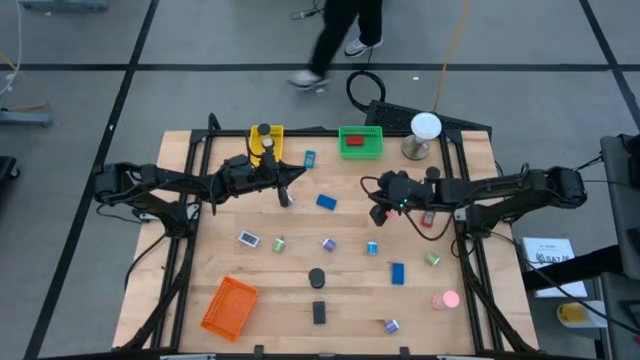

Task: Pick & Place Office items
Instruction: Put the pink charger adapter into the orange bin

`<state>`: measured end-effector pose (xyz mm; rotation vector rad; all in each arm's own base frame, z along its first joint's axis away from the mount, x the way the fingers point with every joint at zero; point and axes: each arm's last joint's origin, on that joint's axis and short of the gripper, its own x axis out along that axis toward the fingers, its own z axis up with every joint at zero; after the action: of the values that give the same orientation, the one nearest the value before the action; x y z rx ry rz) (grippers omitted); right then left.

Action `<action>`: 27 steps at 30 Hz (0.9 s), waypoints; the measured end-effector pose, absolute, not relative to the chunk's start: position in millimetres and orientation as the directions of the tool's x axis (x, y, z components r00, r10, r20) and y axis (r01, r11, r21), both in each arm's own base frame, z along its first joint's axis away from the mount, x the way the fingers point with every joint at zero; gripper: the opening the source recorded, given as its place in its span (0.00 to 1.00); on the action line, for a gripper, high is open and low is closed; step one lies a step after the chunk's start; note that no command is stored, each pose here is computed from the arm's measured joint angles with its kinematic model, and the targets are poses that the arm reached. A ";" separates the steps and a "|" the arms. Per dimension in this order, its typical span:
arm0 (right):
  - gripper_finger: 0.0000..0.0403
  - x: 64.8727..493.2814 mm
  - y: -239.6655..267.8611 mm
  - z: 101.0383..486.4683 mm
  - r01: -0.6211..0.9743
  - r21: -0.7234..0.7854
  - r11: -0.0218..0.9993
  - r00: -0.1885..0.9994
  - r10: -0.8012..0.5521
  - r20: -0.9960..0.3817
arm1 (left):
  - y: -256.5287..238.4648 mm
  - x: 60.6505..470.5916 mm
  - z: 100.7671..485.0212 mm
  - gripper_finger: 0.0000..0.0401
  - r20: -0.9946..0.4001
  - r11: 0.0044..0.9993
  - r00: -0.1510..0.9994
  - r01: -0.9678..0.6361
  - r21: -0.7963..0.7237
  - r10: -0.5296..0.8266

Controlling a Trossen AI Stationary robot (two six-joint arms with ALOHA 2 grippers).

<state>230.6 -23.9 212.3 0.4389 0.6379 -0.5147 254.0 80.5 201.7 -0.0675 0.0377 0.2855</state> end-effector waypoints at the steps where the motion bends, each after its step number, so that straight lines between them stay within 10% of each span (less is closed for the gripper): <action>1: 0.00 229.8 -23.9 209.9 0.588 0.224 0.777 0.671 -0.314 -0.672 | 80.5 254.0 201.7 0.05 -0.046 0.957 0.959 -0.283 -0.061 0.280; 27: 0.09 246.8 21.7 205.0 0.505 0.140 0.852 0.556 -0.196 -0.808 | 80.5 254.0 201.7 0.05 -0.046 0.957 0.959 -0.283 -0.061 0.280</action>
<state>246.8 21.7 205.0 0.3804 0.8915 -0.4257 254.0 80.5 201.7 -0.0670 0.0374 0.2854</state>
